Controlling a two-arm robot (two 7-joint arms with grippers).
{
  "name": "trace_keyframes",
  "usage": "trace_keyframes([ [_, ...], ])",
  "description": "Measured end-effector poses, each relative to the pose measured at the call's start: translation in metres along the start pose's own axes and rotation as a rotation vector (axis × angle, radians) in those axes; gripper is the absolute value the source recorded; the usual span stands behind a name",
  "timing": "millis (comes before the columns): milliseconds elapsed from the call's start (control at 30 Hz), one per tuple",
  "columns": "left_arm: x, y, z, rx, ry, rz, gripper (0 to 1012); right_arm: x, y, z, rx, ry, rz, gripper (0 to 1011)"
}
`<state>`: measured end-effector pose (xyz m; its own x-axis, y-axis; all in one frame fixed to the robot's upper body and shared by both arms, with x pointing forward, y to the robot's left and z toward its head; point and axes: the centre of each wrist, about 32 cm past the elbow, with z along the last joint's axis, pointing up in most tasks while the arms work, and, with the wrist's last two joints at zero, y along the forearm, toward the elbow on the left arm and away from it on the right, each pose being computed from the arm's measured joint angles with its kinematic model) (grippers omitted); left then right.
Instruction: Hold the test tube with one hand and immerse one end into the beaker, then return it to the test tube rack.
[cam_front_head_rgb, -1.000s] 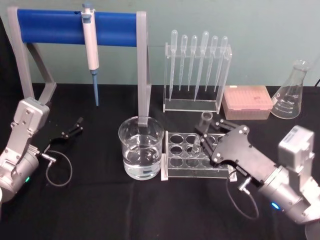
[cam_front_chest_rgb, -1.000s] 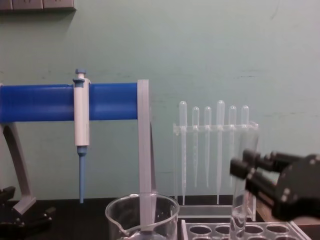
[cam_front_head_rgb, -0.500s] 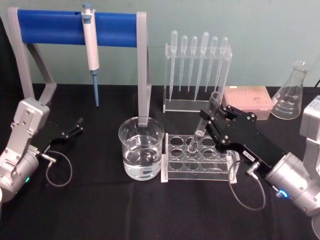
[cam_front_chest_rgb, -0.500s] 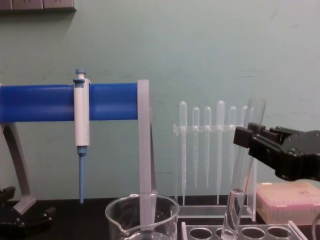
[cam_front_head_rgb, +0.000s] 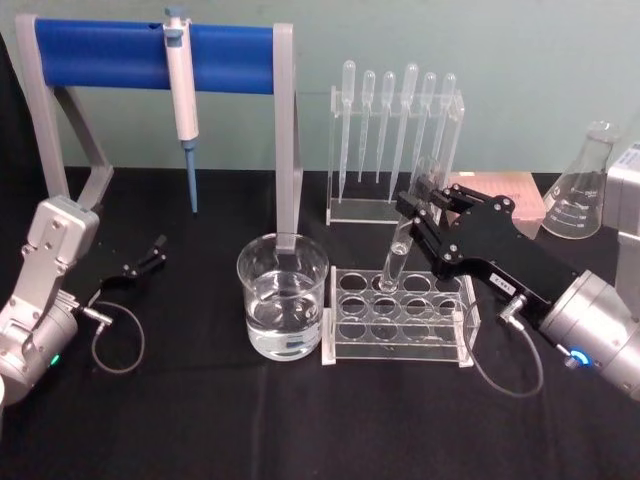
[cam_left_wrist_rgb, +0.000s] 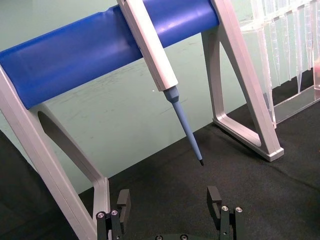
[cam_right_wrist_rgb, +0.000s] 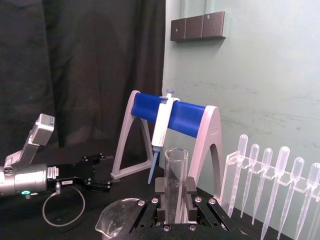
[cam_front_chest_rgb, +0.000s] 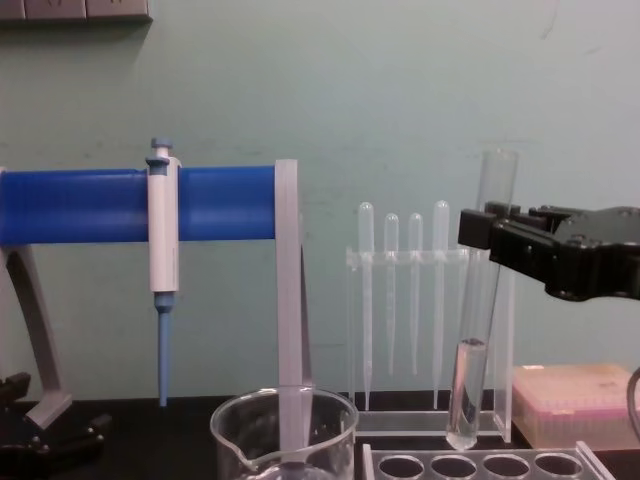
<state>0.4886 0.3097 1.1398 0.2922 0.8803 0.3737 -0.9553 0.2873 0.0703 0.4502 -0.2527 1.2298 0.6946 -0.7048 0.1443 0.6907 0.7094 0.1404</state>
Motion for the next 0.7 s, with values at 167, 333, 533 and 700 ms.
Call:
trace_keyframes([
  [167, 0.0, 0.0, 0.0, 0.0, 0.0, 0.0, 1000, 0.0029, 0.0018, 0.0048, -0.017, 0.013, 0.005, 224],
  [333, 0.0, 0.0, 0.0, 0.0, 0.0, 0.0, 1000, 0.0035, 0.0024, 0.0059, -0.029, 0.02, 0.01, 224],
  [533, 0.0, 0.0, 0.0, 0.0, 0.0, 0.0, 1000, 0.0032, 0.0026, 0.0058, -0.03, 0.022, 0.012, 224],
  [700, 0.0, 0.0, 0.0, 0.0, 0.0, 0.0, 1000, 0.0033, 0.0026, 0.0058, -0.03, 0.022, 0.011, 224],
])
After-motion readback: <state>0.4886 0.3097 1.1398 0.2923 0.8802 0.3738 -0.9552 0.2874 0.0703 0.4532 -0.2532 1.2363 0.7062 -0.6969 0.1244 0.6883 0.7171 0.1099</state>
